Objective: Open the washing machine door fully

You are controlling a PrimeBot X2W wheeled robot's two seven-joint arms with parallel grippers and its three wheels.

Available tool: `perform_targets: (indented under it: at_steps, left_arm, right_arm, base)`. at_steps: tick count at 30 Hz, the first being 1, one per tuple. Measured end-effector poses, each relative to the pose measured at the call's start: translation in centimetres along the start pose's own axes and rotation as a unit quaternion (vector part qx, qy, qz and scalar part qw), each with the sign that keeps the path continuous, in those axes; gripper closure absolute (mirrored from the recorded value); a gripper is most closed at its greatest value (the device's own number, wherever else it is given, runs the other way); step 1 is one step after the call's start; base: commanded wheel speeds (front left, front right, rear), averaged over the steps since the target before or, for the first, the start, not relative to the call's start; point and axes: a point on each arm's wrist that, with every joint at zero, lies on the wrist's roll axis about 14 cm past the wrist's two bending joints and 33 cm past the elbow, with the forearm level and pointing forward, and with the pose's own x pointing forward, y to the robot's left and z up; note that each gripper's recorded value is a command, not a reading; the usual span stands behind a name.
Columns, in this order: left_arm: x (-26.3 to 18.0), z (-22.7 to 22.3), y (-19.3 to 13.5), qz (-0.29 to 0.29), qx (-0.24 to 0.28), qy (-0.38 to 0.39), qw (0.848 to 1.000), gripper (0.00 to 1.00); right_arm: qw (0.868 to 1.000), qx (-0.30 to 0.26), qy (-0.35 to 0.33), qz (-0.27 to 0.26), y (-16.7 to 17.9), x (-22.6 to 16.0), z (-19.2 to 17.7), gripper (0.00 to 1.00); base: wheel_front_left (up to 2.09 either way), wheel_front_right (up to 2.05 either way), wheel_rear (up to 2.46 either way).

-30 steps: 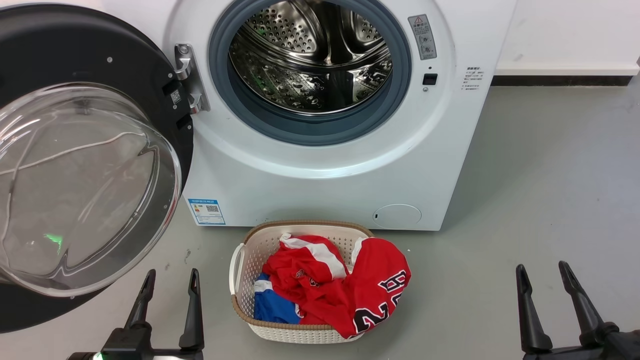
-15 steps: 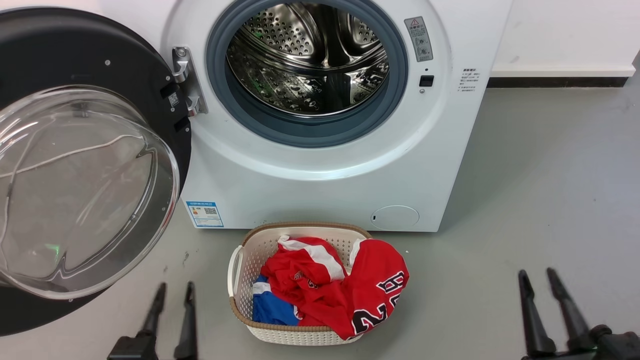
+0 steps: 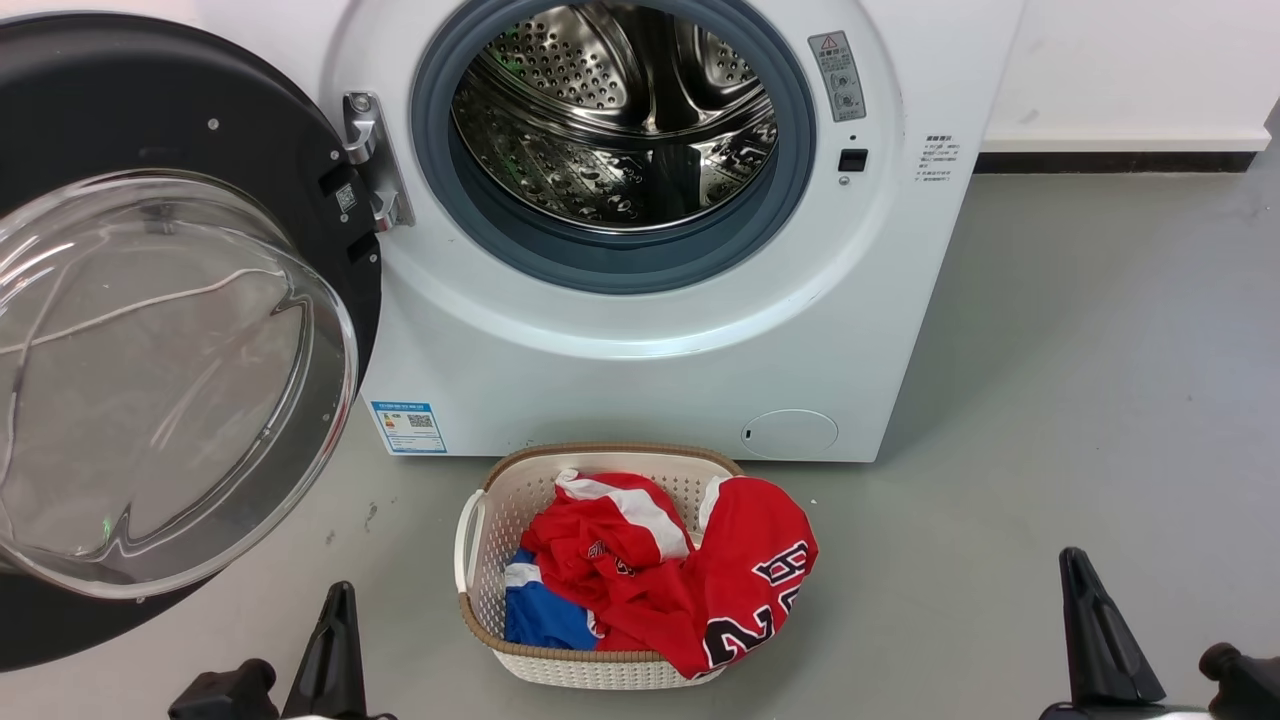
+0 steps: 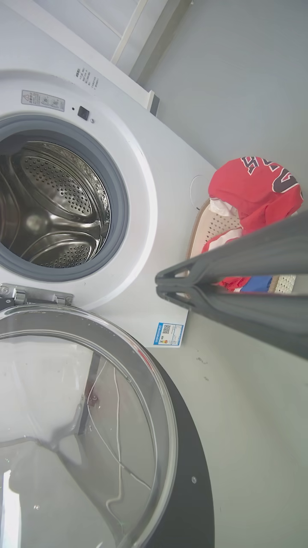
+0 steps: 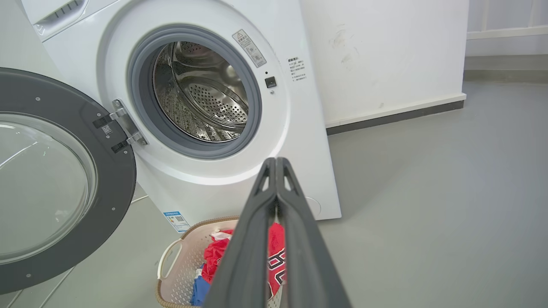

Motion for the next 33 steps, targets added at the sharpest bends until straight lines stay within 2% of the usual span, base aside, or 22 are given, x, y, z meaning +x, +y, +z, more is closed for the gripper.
perform_targets:
  at_steps: [16,33]
  left_arm:
    - [1.2,0.0,0.4,0.017,-0.143,0.014,0.989,1.0]
    - [2.2,-0.2,0.5,0.022,-0.269,0.026,0.963,1.0]
  right_arm:
    - [0.99,0.138,0.006,-0.023,-0.8,1.3,-0.2,1.0]
    - [0.965,0.259,0.015,-0.041,-1.4,2.3,-0.6,1.0]
  base:
    - [0.0,0.0,0.0]
    - [0.0,0.0,0.0]
